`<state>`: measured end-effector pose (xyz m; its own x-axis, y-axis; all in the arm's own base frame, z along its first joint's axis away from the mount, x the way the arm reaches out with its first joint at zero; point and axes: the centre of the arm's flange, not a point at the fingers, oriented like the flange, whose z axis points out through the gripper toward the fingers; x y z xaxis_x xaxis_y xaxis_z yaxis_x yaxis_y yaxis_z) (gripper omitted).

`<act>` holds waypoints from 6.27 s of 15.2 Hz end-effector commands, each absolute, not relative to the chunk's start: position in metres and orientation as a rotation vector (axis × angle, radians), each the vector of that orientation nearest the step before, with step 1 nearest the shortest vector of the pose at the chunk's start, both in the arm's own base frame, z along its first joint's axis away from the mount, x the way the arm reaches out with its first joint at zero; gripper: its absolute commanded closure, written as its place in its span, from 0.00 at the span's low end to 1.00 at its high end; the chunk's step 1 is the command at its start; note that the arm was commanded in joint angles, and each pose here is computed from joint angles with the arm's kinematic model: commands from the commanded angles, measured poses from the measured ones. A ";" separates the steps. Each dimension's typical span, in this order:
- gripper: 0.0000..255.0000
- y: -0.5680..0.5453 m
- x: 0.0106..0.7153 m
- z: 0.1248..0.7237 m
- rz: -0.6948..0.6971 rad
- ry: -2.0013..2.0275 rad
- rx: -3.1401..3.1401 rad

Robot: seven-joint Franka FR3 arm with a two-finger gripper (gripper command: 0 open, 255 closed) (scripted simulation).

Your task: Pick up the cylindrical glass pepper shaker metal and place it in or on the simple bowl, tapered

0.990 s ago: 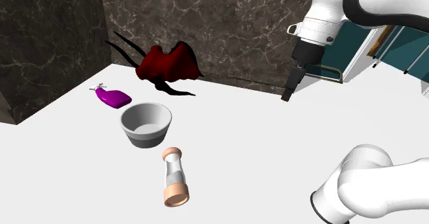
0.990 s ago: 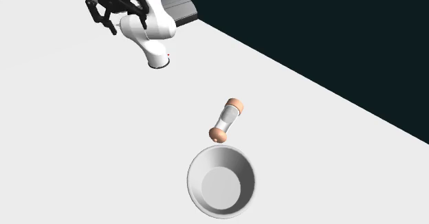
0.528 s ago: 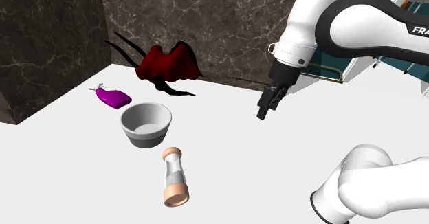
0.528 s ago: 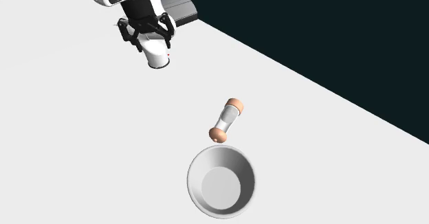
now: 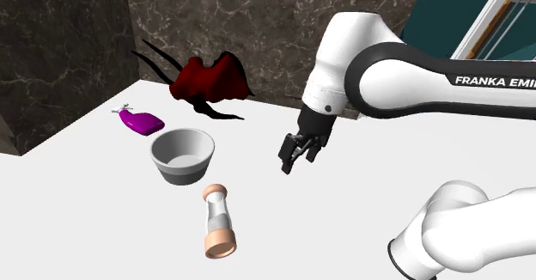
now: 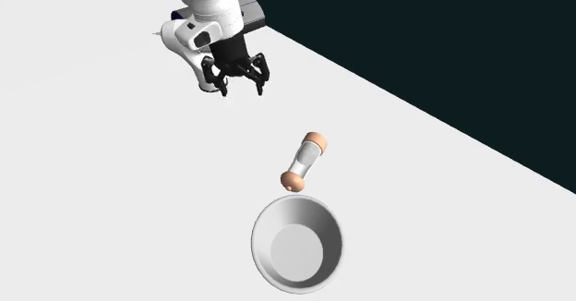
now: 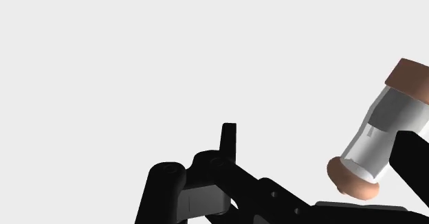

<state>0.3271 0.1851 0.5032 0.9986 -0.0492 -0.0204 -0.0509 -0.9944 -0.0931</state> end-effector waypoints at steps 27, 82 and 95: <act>0.00 0.341 0.429 0.328 0.000 0.572 -2.985; 1.00 0.334 0.508 0.508 0.000 0.572 -2.985; 1.00 0.321 0.657 0.505 0.000 0.572 -2.985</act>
